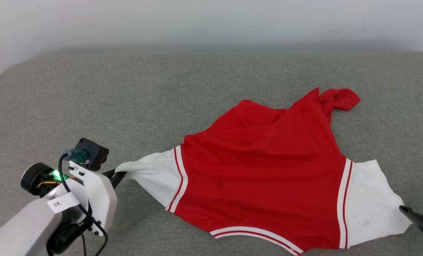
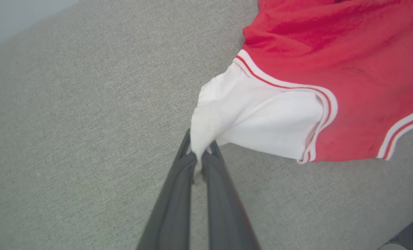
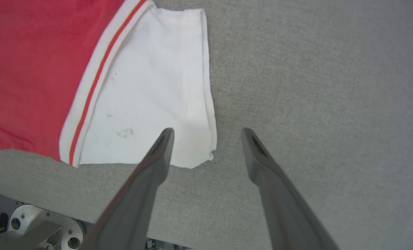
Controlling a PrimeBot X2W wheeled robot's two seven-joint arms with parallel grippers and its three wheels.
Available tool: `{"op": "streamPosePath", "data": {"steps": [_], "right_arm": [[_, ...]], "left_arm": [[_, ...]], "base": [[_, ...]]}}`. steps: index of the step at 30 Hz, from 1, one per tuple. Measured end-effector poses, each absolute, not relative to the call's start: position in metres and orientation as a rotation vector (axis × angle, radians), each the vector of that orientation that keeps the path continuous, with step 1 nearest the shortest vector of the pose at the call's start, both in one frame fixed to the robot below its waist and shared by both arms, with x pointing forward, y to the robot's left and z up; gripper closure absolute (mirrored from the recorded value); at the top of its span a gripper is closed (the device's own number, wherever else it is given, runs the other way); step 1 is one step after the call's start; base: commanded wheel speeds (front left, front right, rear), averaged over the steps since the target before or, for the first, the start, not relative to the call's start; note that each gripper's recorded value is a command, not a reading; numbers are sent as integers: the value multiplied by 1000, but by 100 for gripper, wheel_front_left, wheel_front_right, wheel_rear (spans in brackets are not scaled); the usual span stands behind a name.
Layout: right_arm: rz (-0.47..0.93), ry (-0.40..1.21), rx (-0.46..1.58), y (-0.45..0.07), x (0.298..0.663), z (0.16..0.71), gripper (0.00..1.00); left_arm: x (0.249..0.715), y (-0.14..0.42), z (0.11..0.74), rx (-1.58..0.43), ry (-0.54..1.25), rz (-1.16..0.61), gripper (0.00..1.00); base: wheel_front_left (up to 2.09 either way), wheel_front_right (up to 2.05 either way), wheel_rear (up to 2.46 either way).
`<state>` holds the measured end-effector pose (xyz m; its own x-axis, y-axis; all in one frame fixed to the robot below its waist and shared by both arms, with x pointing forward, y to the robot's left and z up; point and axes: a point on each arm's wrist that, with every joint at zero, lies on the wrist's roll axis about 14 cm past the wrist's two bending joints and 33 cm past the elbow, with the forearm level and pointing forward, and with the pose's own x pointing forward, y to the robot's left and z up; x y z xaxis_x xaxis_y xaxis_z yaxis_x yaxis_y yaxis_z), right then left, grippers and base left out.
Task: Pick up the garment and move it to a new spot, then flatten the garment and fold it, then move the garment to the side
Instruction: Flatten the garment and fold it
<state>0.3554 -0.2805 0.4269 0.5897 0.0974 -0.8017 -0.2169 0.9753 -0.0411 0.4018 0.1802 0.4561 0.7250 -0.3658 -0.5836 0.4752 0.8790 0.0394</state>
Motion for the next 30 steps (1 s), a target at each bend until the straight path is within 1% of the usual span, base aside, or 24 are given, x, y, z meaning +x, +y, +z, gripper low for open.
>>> {"op": "streamPosePath", "data": {"steps": [3,9,16,21,22,23,24,30], "right_arm": [[184,985,-141,-280,356,412,0],[188,1053,-112,-272,364,384,0],[189,1147,-123,-271,355,349,0],[199,1149,-112,-270,352,343,0],[203,1136,-116,-270,353,344,37],[207,1119,-121,-270,353,346,78],[209,1103,-122,-270,354,348,100],[223,948,-113,-270,368,376,100]], "left_arm": [[400,175,455,188,598,-475,100],[400,173,453,185,597,-478,100],[402,176,449,180,602,-471,100],[403,176,449,176,596,-470,100],[403,176,449,175,593,-470,100],[403,176,450,172,586,-470,100],[403,175,451,169,582,-470,100],[404,171,468,142,508,-471,100]], "base": [[0,0,0],[0,0,0],[0,0,0],[0,0,0],[0,0,0],[0,0,0],[0,0,0],[0,0,0]]}}
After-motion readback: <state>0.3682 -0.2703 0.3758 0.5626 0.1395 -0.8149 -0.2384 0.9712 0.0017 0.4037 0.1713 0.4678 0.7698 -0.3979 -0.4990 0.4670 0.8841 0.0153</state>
